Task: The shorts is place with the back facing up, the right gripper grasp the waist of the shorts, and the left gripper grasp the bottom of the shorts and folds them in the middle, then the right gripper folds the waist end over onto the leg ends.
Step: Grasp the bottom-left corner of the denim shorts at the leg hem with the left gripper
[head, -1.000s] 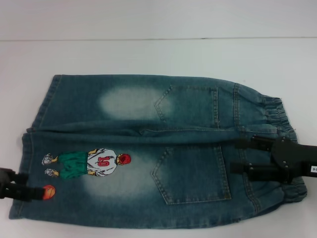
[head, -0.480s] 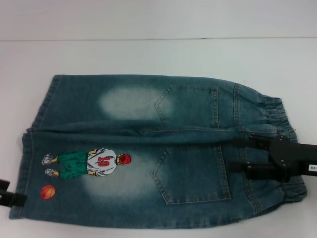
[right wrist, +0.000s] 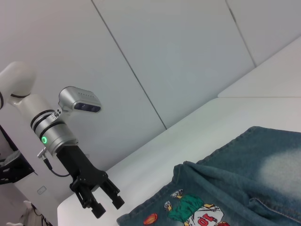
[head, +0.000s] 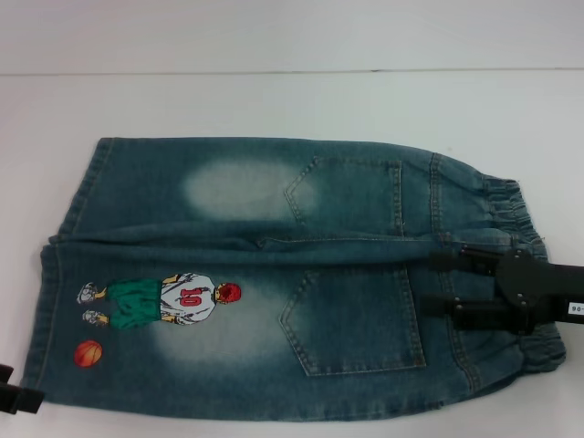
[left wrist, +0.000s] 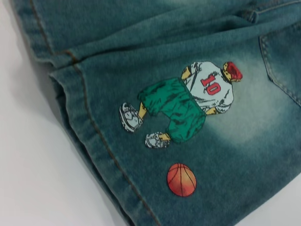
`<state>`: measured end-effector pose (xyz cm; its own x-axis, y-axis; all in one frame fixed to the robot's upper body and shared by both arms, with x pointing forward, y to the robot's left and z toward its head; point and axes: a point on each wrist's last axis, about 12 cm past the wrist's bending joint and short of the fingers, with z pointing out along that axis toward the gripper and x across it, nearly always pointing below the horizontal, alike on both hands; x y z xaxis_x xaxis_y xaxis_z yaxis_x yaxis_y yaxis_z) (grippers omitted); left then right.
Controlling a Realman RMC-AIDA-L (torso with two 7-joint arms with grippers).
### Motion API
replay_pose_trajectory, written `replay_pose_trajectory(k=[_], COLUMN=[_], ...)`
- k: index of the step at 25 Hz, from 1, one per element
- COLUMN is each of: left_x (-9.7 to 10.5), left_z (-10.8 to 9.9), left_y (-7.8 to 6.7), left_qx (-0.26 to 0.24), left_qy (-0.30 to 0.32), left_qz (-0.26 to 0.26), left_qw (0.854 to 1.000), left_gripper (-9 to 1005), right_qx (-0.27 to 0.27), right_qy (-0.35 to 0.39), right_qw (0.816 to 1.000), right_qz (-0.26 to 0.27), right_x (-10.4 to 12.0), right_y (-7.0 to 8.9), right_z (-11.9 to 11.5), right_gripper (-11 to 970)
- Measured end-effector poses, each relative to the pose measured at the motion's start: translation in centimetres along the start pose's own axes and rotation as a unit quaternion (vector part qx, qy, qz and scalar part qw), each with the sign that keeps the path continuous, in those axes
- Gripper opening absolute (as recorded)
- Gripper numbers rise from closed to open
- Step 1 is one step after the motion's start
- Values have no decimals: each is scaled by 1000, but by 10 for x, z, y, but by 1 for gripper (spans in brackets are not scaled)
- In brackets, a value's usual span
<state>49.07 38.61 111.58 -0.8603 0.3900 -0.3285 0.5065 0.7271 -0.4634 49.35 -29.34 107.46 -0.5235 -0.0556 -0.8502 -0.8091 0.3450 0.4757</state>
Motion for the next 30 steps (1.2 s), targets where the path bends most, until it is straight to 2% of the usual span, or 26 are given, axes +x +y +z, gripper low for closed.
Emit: replay_pose_trajectory(k=[30], left_x=[0], left_z=[19], left_y=[7], left_qx=[-5], left_qy=[23], left_qz=[-7], left_qw=[1000], left_gripper=[859], right_qx=[3], right_qy=[-2], right_qw=[1000], right_qz=[1], right_x=[0], right_y=[0], right_z=[-2], right_gripper=[913])
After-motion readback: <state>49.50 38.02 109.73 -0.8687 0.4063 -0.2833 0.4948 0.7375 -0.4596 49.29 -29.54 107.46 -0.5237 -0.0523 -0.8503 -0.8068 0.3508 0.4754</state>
